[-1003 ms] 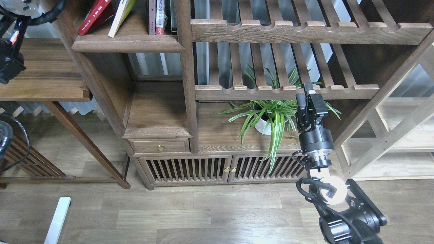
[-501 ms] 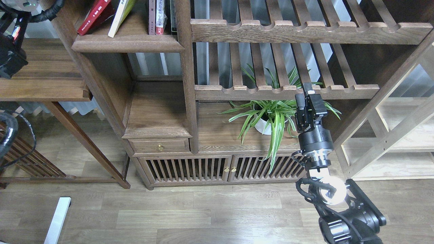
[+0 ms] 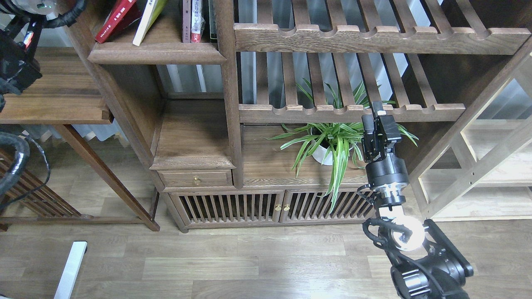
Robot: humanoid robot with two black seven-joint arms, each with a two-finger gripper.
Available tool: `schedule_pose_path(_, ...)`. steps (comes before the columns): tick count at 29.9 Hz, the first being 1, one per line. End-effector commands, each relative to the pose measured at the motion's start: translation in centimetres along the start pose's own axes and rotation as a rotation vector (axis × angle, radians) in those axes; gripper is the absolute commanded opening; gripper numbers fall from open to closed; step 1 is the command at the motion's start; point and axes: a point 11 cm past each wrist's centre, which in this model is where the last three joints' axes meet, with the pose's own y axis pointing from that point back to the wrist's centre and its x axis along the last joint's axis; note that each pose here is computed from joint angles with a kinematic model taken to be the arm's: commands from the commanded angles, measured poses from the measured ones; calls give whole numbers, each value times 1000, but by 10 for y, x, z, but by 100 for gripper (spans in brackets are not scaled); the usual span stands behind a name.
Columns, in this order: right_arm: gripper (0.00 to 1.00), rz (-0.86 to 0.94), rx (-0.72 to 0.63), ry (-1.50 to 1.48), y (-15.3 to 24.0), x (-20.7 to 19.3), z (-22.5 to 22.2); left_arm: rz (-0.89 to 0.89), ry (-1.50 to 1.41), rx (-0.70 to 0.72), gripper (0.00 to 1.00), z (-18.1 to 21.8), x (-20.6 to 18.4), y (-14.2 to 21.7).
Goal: Organize books on shelf
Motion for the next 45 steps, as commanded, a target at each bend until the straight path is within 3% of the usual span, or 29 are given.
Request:
schedule_pose_path(1, 64, 0, 0, 0, 0, 0, 0, -5, -8, 2, 18, -1, -2, 0)
schedule_pose_path(12, 64, 0, 1, 4, 0, 0, -2, -11, -24, 7, 46, 2, -4, -1)
schedule_pose_path(16, 64, -2, 0, 3, -1, -1, -1, -17, -36, 12, 50, -1, -6, -1)
schedule_pose_path(18, 64, -5, 0, 3, -2, -1, -1, -19, -38, 13, 44, -1, -7, -1)
schedule_pose_path(25, 64, -8, -2, 3, -3, -2, -1, -19, -30, 15, 40, -3, -7, -1)
schedule_pose_path(33, 64, -10, -3, 3, -4, -3, 0, -71, -30, 0, 5, -1, -15, -1)
schedule_pose_path(37, 64, -10, -1, 3, -4, -3, -1, -77, -3, -10, 7, 0, -15, -1)
schedule_pose_path(40, 64, -8, 0, 2, -3, -2, -1, -74, 1, -9, 14, 0, -15, -1)
schedule_pose_path(42, 64, -8, -2, 3, -3, -2, -1, -68, 0, -9, 24, 1, -13, -1)
schedule_pose_path(45, 64, -8, -1, 2, -3, -2, -1, -67, -1, -12, 29, 1, -13, -1)
